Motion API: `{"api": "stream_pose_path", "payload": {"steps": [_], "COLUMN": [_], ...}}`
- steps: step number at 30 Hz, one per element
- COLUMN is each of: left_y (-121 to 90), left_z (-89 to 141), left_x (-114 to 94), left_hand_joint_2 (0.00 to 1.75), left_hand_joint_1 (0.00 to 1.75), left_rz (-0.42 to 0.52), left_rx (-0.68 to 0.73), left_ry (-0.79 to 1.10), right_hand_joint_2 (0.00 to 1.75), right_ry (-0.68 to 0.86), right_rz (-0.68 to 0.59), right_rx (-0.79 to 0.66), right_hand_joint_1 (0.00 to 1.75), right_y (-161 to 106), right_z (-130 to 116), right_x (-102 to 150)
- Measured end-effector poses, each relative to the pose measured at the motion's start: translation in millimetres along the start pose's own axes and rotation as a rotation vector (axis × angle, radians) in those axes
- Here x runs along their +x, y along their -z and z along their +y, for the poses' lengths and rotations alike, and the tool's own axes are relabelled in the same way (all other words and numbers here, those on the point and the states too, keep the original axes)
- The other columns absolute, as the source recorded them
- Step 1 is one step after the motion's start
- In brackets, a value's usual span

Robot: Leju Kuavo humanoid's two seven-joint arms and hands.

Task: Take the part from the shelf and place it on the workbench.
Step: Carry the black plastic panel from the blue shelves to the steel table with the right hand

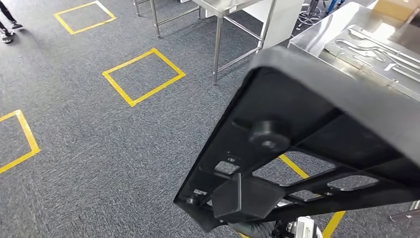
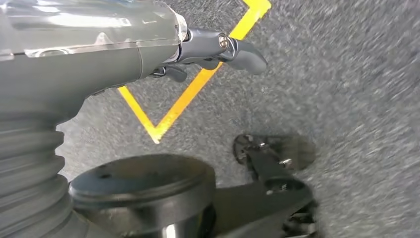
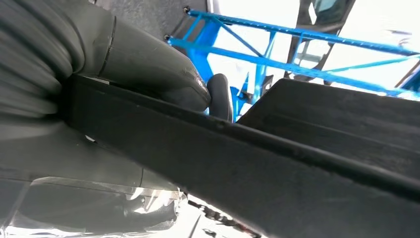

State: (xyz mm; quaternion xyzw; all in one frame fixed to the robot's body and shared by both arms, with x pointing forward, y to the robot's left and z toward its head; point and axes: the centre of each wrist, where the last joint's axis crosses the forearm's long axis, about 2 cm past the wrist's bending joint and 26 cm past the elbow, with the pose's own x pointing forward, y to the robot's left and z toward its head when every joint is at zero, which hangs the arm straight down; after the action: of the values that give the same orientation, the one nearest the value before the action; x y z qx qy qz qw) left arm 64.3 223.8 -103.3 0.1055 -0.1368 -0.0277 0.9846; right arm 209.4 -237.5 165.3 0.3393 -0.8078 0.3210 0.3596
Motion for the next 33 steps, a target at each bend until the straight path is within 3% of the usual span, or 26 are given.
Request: {"api": "stream_pose_path", "payload": {"steps": [10, 17, 33], "left_y": [0.0, 0.2, -0.6], "left_z": [2.2, 2.2, 1.6], "left_x": [-6.4, -4.9, -9.6], "left_hand_joint_2": [1.75, 1.75, 1.75], "left_hand_joint_1": [0.0, 0.0, 0.0], "left_rz": [0.135, 0.082, 0.057], "left_rx": [0.01, 0.009, 0.012], "left_ry": [0.023, 0.014, 0.015], "right_hand_joint_2": [1.75, 1.75, 1.75], "right_ry": [0.034, 0.043, 0.056], "right_rz": [0.018, 0.011, -0.009], "right_rx": [-0.033, -0.035, -0.029], "right_hand_joint_1": [1.75, 1.75, 1.75], "right_y": [-10.8, -11.7, -13.6], "right_z": [14.8, 15.1, 15.9], "right_x": [4.3, 5.0, 1.8]}}
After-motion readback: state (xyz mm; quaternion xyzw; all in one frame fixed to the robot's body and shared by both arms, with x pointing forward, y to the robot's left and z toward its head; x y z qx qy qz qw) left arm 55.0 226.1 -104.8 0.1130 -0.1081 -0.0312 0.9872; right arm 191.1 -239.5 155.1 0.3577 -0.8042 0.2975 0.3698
